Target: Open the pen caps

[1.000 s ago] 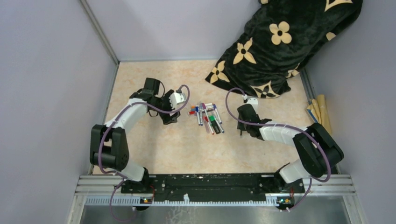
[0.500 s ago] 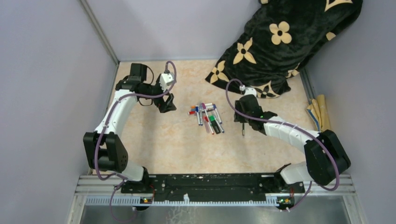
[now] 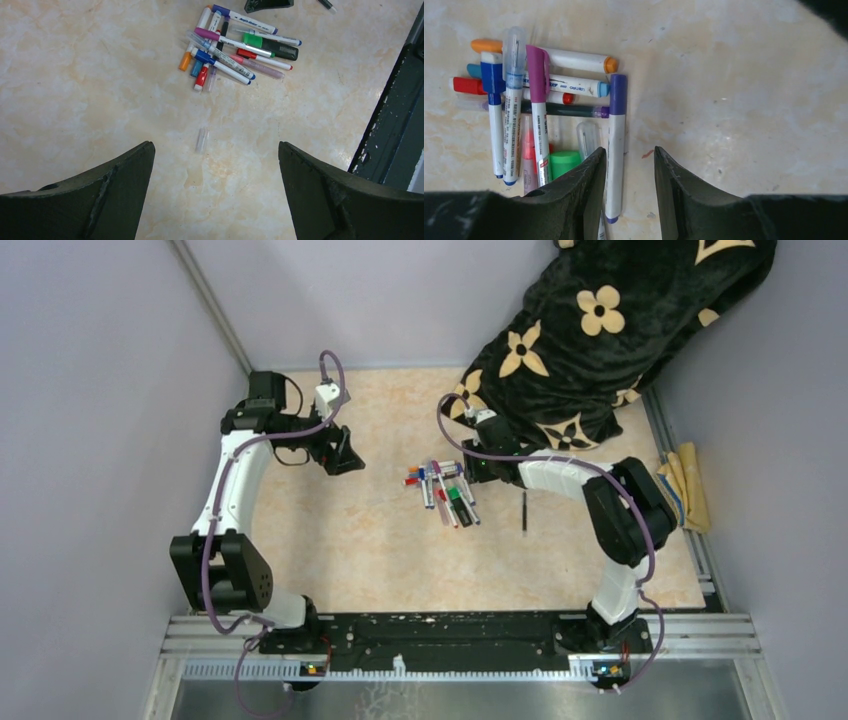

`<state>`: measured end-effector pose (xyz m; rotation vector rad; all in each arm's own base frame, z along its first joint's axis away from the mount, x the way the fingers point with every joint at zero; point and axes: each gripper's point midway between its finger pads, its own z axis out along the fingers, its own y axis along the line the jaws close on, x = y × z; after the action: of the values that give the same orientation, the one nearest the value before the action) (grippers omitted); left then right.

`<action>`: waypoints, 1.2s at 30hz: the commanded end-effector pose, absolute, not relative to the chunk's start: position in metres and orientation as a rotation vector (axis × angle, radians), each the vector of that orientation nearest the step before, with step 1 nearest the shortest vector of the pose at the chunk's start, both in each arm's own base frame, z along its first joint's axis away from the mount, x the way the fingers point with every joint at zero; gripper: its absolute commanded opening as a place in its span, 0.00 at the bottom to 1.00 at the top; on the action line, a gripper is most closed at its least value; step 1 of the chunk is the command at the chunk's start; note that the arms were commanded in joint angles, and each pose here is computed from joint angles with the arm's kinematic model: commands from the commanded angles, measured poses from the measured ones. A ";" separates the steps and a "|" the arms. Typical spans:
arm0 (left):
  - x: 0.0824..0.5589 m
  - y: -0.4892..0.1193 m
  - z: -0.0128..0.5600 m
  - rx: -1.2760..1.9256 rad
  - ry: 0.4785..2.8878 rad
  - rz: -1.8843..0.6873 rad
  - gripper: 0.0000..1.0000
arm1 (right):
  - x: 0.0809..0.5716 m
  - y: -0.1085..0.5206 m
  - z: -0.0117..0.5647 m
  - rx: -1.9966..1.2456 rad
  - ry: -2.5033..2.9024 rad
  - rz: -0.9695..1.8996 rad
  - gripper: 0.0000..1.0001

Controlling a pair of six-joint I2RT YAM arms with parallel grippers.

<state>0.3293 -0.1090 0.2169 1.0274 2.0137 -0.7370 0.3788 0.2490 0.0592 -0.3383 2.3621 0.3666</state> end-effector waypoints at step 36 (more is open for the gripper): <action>0.283 -0.131 0.226 1.237 1.746 -0.912 0.99 | 0.345 0.267 0.136 -0.459 2.251 0.651 0.00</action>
<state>0.3022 -0.1216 0.2211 1.1249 1.8950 -0.8423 0.3504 0.2443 0.0726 -0.3987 2.3479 0.4104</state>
